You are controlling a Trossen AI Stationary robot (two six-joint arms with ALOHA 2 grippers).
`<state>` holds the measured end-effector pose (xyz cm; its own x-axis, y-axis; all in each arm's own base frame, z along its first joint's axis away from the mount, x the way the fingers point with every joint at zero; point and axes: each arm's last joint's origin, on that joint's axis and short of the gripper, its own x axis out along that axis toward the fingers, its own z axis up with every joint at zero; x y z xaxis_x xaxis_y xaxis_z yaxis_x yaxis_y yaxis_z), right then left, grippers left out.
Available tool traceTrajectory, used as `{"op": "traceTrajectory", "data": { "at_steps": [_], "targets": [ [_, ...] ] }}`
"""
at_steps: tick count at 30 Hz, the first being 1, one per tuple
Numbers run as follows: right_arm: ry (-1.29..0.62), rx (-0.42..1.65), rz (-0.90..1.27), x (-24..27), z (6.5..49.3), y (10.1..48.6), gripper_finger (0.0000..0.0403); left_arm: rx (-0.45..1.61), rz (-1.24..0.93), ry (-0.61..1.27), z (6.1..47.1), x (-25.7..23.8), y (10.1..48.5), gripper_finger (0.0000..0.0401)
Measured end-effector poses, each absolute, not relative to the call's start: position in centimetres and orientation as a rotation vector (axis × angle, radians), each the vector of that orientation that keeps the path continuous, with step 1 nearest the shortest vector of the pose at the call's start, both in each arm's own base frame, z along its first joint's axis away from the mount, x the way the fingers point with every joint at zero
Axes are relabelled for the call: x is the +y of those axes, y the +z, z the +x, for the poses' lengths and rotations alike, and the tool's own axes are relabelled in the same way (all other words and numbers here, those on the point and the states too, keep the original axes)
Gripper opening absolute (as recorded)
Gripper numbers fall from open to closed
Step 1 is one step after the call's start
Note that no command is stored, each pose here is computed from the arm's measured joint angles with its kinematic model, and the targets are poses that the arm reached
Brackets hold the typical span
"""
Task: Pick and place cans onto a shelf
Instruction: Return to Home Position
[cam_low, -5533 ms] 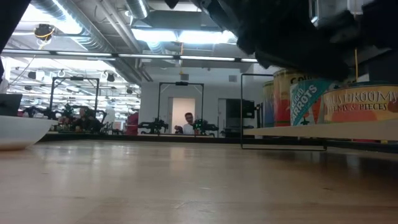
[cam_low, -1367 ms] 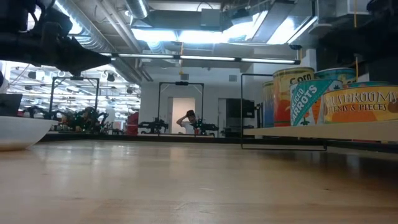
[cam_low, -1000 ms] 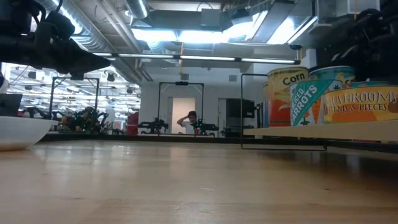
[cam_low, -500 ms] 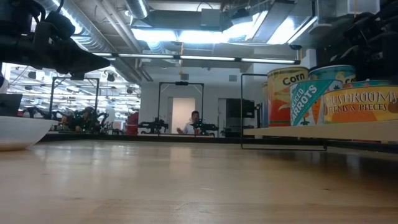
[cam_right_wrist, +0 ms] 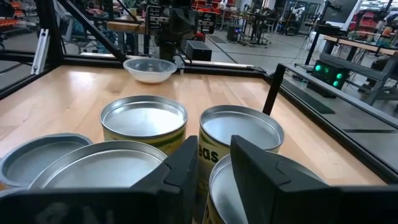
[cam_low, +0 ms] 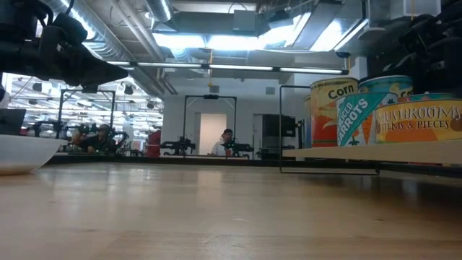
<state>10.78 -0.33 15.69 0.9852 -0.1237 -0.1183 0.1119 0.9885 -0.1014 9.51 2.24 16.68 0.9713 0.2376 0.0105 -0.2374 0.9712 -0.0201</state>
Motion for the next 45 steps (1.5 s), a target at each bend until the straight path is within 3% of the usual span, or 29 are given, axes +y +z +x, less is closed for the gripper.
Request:
{"op": "traceTrajectory", "data": {
  "at_steps": [17,30,45],
  "targets": [
    [-0.12,0.107,-0.092,-0.3,10.6,15.8,0.0101,-0.012,-0.015,0.243,9.5,2.2,16.7,0.0006],
    [-0.128,-0.053,-0.082,-0.3,9.7,17.1,0.0101,-0.013,-0.015,0.244,9.5,2.2,16.7,0.0006],
    [-0.127,-0.047,-0.083,-0.3,9.7,17.0,0.0101,-0.013,-0.015,0.244,9.5,2.2,16.7,0.0006]
  ]
}}
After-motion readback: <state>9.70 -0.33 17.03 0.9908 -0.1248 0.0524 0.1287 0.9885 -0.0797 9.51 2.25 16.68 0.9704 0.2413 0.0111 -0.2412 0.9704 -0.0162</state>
